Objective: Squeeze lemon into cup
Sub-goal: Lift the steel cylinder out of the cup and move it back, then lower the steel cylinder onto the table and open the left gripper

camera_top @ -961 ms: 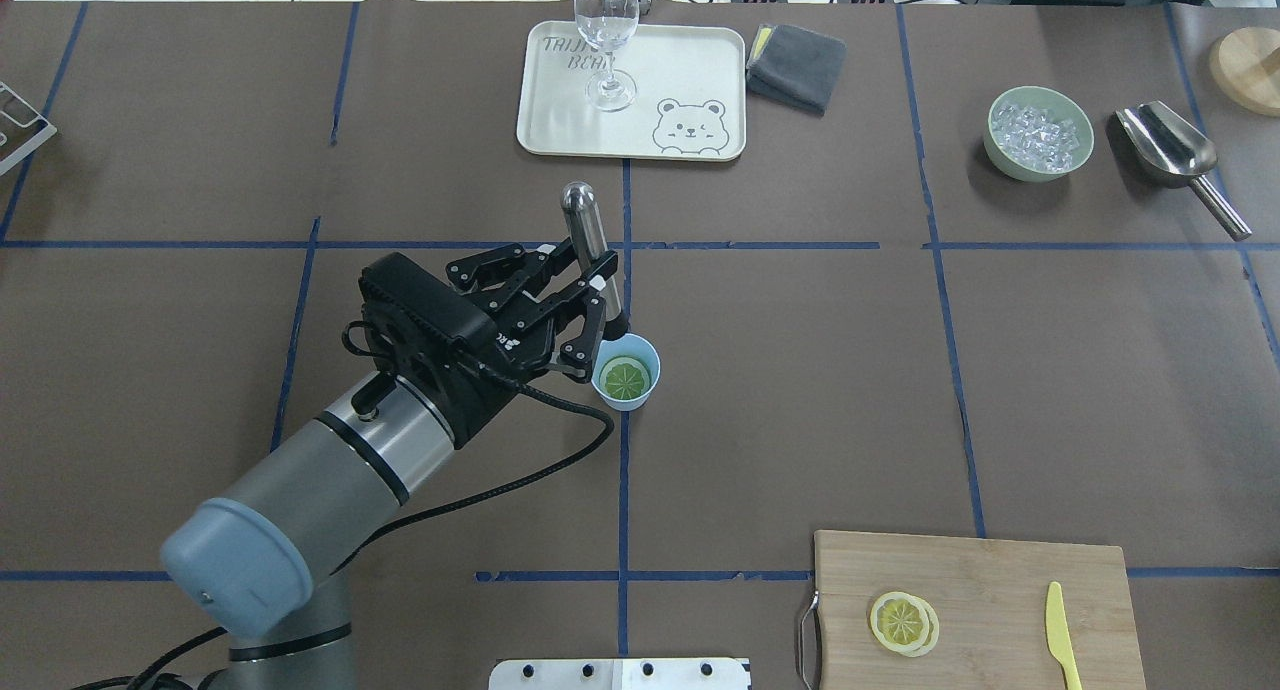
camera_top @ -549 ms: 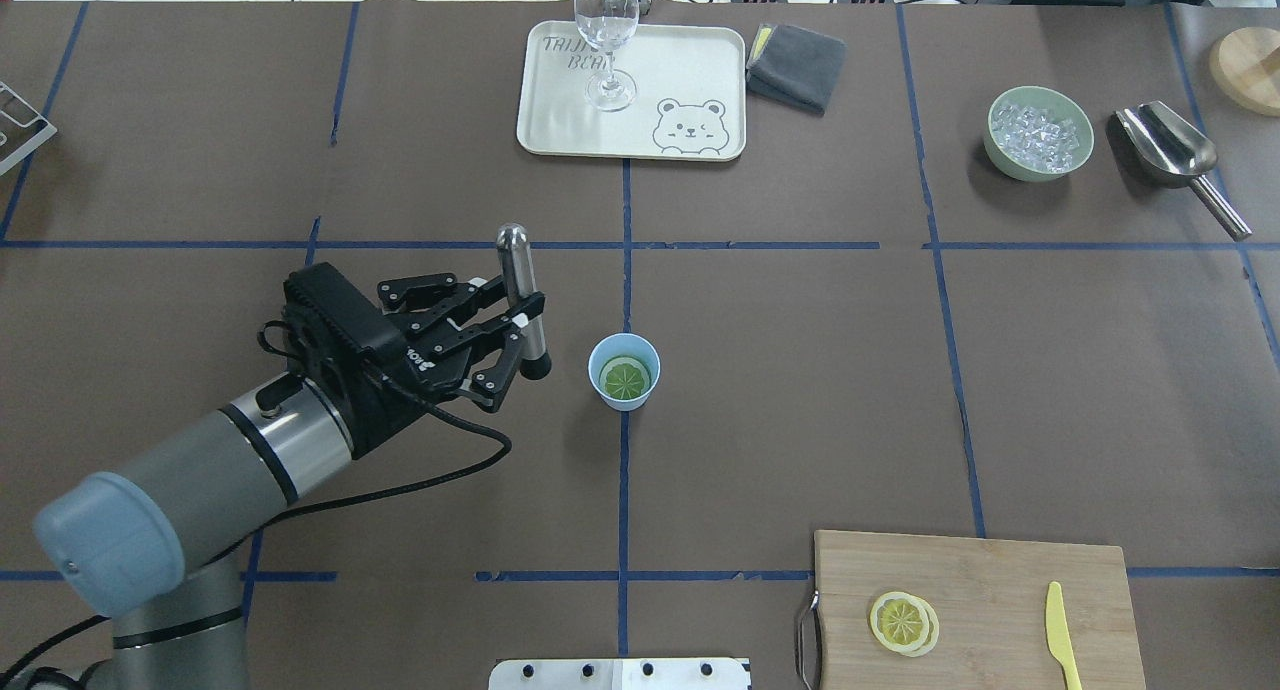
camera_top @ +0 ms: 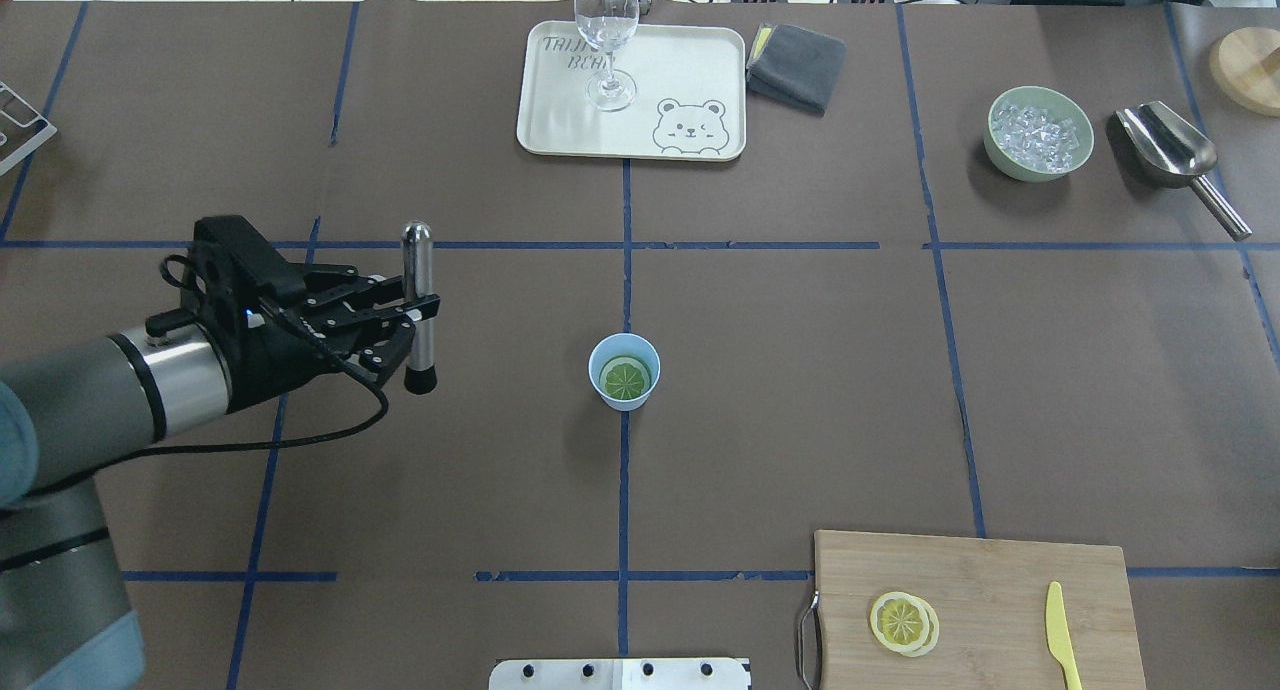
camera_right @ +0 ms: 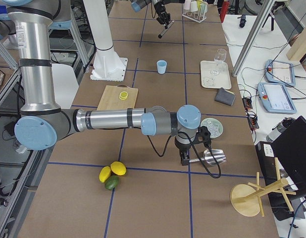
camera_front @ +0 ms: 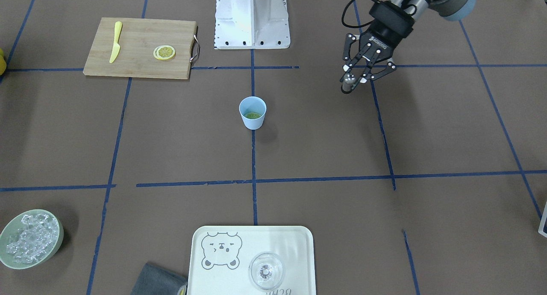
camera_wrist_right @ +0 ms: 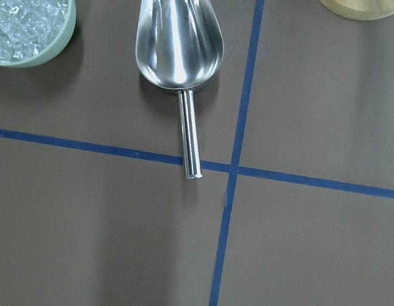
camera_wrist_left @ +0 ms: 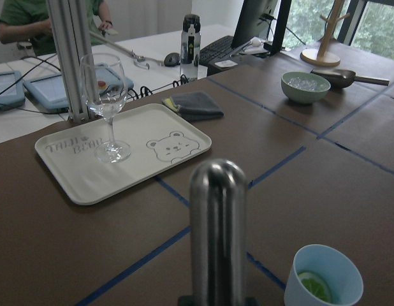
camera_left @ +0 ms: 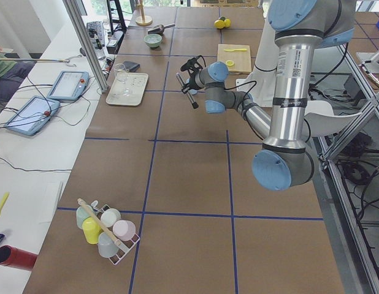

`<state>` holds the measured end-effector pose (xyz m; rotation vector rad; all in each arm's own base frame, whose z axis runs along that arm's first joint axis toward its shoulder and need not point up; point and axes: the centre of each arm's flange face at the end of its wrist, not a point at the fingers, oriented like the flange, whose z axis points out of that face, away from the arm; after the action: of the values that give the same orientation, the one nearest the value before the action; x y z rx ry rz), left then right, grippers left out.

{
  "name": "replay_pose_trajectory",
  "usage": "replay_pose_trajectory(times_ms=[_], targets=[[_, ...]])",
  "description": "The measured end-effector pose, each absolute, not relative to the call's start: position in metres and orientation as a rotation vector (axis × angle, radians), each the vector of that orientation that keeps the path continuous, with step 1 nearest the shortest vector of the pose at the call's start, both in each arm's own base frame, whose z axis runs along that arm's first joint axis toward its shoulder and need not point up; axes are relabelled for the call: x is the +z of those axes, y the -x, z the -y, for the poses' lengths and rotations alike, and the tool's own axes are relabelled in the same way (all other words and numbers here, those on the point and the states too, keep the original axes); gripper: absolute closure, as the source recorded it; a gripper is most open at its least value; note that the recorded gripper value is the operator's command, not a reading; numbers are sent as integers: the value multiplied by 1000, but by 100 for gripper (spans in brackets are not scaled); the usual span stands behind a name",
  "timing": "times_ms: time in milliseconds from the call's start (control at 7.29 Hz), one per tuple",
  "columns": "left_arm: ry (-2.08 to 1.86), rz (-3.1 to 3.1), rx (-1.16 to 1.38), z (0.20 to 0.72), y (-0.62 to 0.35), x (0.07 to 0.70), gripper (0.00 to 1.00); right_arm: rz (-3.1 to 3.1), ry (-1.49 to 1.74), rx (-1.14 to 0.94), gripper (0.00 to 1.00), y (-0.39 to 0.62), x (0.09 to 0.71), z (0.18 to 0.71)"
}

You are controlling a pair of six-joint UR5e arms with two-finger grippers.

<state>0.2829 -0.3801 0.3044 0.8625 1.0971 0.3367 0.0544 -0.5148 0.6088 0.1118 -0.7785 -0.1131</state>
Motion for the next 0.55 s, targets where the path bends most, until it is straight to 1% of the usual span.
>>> replay_pose_trajectory(times_ms=[275,549], targets=[[-598,-1119,304,389,-206,365,100,779,-117,-115,0,-54,606,514],[-458,-1093,218,398,-163,419,100,779,-121,-117,0,-54,604,514]])
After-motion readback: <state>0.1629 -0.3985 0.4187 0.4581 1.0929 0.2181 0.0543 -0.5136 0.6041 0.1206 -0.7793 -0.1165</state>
